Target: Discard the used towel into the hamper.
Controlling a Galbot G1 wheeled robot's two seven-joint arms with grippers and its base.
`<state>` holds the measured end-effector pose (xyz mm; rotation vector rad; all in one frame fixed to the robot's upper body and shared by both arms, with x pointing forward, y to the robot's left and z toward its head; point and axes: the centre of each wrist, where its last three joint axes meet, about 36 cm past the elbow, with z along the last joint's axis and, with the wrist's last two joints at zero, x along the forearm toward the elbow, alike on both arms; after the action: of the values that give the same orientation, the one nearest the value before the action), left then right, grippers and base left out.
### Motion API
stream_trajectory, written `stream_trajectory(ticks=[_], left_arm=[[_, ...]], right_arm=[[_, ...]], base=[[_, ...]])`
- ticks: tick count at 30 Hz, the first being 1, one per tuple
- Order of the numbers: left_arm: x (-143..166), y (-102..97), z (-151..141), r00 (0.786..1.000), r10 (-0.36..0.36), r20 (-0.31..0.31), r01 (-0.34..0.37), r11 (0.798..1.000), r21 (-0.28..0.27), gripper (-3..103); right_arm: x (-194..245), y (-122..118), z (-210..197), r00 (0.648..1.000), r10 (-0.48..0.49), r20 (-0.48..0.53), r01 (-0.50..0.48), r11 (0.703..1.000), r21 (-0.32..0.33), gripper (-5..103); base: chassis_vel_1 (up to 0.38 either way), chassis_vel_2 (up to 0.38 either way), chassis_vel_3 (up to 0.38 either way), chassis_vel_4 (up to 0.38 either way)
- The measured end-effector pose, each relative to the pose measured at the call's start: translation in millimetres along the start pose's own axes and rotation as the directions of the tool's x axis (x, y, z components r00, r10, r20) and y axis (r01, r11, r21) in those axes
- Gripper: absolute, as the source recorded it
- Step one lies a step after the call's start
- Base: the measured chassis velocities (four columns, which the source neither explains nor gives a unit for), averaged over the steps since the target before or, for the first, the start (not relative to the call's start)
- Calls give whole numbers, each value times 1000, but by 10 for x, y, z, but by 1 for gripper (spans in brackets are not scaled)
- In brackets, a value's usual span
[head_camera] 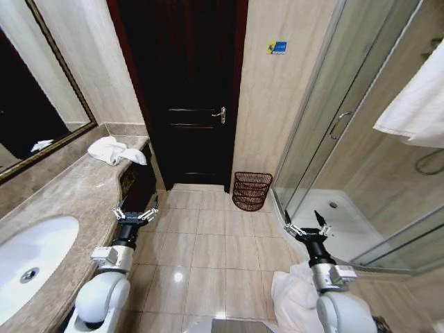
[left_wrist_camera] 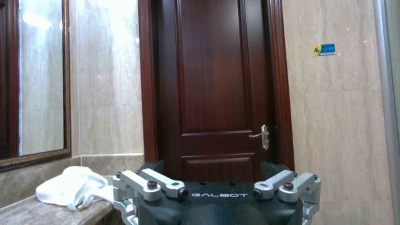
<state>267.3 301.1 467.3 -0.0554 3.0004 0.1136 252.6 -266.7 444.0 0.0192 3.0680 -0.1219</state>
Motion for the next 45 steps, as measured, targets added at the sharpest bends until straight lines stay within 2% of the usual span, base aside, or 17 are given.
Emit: stream_trajectory(ticks=[26, 45], left_arm=[[44, 12, 19, 1000, -9, 16, 9, 1000, -16, 100], [59, 21, 51, 1000, -13, 24, 14, 1000, -25, 100]], right_arm=[[34, 9, 49, 1000, -4, -1, 4, 1000, 12, 100], [47, 8, 86, 1000, 0, 4, 0, 1000, 15, 100]], base=[[-92, 96, 101, -96], [-66, 208, 213, -70]])
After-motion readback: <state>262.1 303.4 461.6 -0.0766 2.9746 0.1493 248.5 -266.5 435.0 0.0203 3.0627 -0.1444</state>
